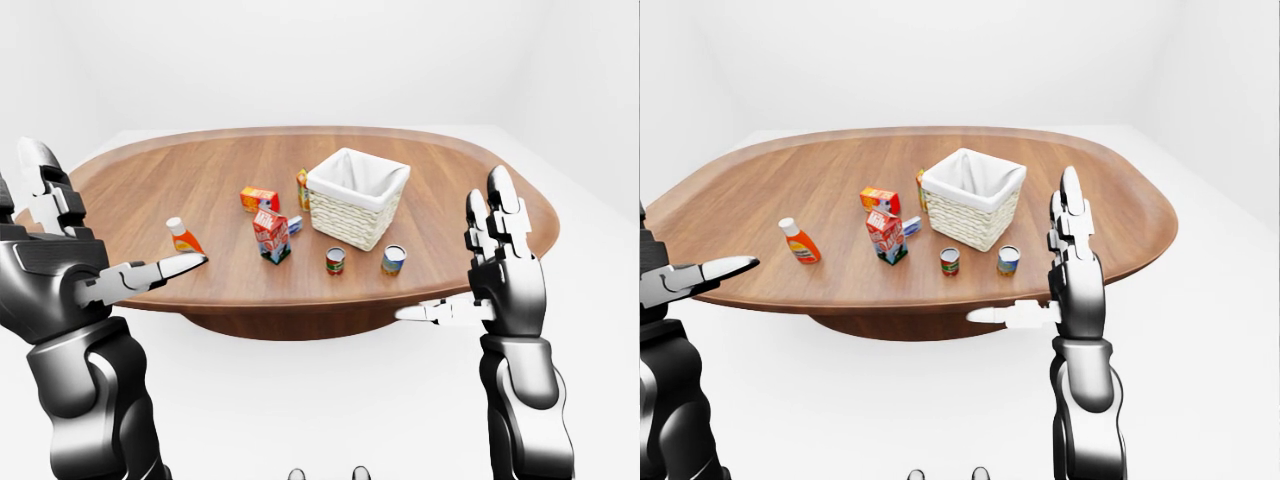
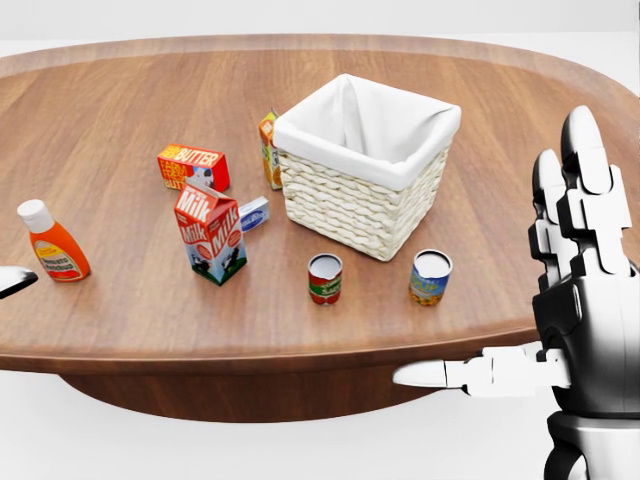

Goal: Pick up the alphabet soup, and put it in the basket.

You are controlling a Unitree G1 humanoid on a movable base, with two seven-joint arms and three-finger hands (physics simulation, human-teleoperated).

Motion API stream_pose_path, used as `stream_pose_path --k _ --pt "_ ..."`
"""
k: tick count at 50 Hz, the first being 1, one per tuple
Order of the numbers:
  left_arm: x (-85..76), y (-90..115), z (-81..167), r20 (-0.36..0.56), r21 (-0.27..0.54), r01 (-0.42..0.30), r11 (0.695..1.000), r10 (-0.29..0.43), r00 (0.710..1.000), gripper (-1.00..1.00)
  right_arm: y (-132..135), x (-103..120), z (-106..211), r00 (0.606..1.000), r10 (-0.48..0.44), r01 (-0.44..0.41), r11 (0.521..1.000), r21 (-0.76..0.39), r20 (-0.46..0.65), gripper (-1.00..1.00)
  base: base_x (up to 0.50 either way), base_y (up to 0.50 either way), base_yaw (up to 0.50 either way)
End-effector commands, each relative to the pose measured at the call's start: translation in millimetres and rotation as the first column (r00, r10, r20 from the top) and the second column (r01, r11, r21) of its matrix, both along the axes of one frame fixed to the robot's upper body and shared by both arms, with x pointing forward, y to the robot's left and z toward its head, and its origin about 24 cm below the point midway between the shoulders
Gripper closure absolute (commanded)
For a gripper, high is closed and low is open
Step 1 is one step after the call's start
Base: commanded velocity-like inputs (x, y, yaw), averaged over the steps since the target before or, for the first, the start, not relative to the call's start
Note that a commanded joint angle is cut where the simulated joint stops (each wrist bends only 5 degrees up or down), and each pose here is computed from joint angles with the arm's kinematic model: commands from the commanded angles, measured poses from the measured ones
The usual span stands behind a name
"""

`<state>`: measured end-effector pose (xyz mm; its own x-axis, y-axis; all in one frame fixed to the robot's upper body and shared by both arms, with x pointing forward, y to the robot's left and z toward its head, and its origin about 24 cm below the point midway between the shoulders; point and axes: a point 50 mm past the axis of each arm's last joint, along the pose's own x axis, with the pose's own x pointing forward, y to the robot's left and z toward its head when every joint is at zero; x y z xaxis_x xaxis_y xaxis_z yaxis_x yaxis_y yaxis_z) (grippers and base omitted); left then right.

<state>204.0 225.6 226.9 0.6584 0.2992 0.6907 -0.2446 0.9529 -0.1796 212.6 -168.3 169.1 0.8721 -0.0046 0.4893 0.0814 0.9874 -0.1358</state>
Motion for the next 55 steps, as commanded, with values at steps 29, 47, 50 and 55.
stream_pose_path --k 29,47,50,55 --pt "-1.1 0.1 1.7 0.008 0.006 -0.007 1.0 0.007 1.0 -1.0 0.6 -0.6 0.2 1.0 0.001 -0.001 1.0 -0.006 0.0 -1.0 0.0 -0.15 0.0" --pt "0.1 0.6 1.1 0.003 0.004 -0.011 1.0 0.011 1.0 -1.0 1.1 -0.4 1.2 1.0 0.002 -0.002 1.0 -0.004 0.006 -1.0 0.0 -0.15 0.0" --pt "-0.8 -0.2 1.5 0.007 0.005 -0.01 1.0 0.01 1.0 -1.0 1.1 0.7 0.2 1.0 0.002 -0.002 1.0 -0.004 0.001 -1.0 0.0 -0.14 0.0" --pt "-2.3 0.7 2.3 0.012 0.005 -0.012 1.0 0.012 1.0 -1.0 0.9 -0.1 0.2 1.0 0.0 0.0 1.0 -0.004 0.001 -1.0 0.0 -0.15 0.0"
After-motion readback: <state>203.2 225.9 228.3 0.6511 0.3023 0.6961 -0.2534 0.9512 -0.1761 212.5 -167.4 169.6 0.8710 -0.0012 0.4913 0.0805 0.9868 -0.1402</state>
